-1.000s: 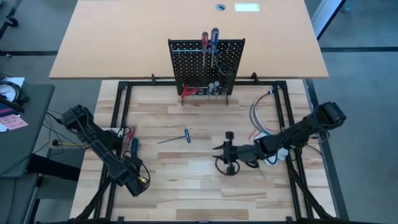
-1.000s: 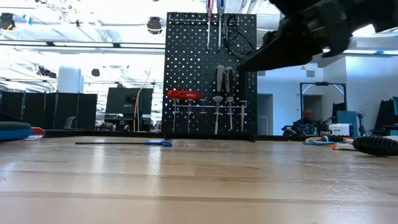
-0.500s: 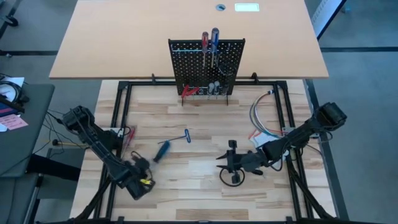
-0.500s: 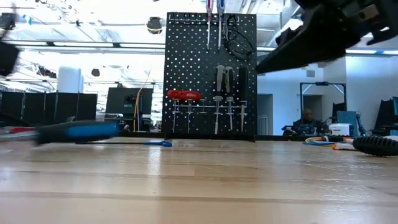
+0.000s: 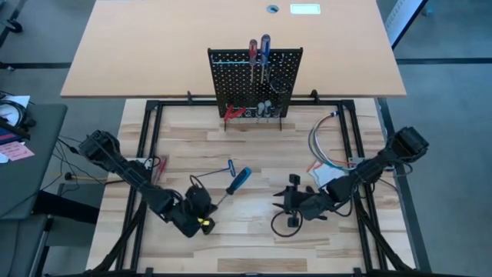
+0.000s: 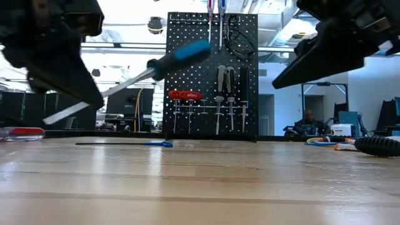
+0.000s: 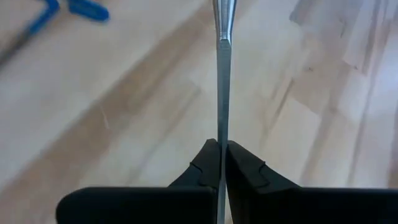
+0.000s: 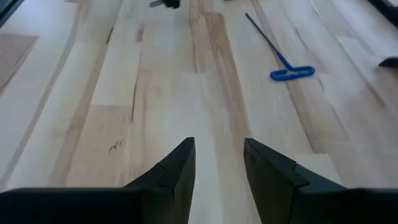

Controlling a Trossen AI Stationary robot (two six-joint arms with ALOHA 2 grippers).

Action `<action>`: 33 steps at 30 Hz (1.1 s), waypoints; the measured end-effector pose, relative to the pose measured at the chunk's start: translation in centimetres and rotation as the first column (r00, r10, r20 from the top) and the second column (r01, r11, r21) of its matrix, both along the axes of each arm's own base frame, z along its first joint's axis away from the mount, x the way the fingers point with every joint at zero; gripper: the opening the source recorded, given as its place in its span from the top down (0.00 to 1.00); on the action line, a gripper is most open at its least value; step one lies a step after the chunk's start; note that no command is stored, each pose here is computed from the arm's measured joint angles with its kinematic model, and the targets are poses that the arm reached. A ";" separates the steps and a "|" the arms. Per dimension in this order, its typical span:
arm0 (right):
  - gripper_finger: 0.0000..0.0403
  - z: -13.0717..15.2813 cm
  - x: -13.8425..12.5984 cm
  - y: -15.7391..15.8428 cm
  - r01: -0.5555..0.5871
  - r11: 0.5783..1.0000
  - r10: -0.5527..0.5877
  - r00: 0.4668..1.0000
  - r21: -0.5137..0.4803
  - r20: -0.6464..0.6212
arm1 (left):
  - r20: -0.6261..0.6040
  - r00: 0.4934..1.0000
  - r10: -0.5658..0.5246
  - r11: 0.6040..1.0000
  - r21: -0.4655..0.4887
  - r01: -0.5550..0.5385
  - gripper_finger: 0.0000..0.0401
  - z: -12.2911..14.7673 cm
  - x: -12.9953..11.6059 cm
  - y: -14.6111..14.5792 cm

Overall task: Hang tools onto peg board
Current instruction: Hang the blue screwdriver on the pegboard

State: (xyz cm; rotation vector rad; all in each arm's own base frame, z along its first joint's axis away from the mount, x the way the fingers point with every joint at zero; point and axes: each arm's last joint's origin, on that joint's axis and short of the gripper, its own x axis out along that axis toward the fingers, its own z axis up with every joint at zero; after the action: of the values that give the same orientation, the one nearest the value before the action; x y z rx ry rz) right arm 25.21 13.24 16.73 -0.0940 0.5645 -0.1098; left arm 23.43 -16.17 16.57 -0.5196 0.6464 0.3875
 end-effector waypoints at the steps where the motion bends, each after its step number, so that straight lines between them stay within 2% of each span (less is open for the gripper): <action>1: 0.65 -0.1 -0.1 0.1 0.006 1.000 -0.005 1.000 0.006 -0.004 | 0.005 1.000 -0.001 1.000 0.030 0.000 1.00 0.0 0.1 0.2; 7: 0.65 -0.3 -1.0 1.0 0.040 0.998 -0.039 0.999 0.038 -0.018 | 0.065 0.998 0.019 0.977 0.211 -0.032 1.00 0.4 0.8 1.0; 11: 0.65 -0.6 -1.5 1.4 0.070 0.995 -0.069 0.997 0.067 -0.026 | 0.107 0.994 -0.005 0.958 0.286 -0.026 1.00 1.0 1.5 1.3; 19: 0.65 -2.0 -2.6 1.0 0.120 0.984 -0.116 0.992 0.134 -0.039 | 0.208 0.978 0.013 0.878 0.465 -0.111 1.00 2.2 2.4 1.6; 25: 0.65 -2.2 -2.7 0.9 0.139 0.980 -0.135 0.990 0.141 -0.034 | 0.222 0.975 0.025 0.835 0.531 -0.142 1.00 2.8 3.3 2.7; 30: 0.65 -2.1 -2.9 1.2 0.136 0.979 -0.133 0.991 0.153 -0.031 | 0.222 0.974 -0.037 0.843 0.530 -0.089 1.00 2.1 3.7 3.9; 33: 0.65 -2.1 -3.0 1.5 0.129 0.980 -0.126 0.992 0.149 -0.027 | 0.265 0.961 -0.075 0.845 0.528 -0.079 1.00 2.0 3.7 4.3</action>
State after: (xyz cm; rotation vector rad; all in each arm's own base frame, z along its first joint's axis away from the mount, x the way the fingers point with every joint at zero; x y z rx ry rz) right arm 22.17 14.71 14.59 0.0889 0.5945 -0.1908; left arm 27.15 -11.92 18.55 -0.0308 0.2418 0.4665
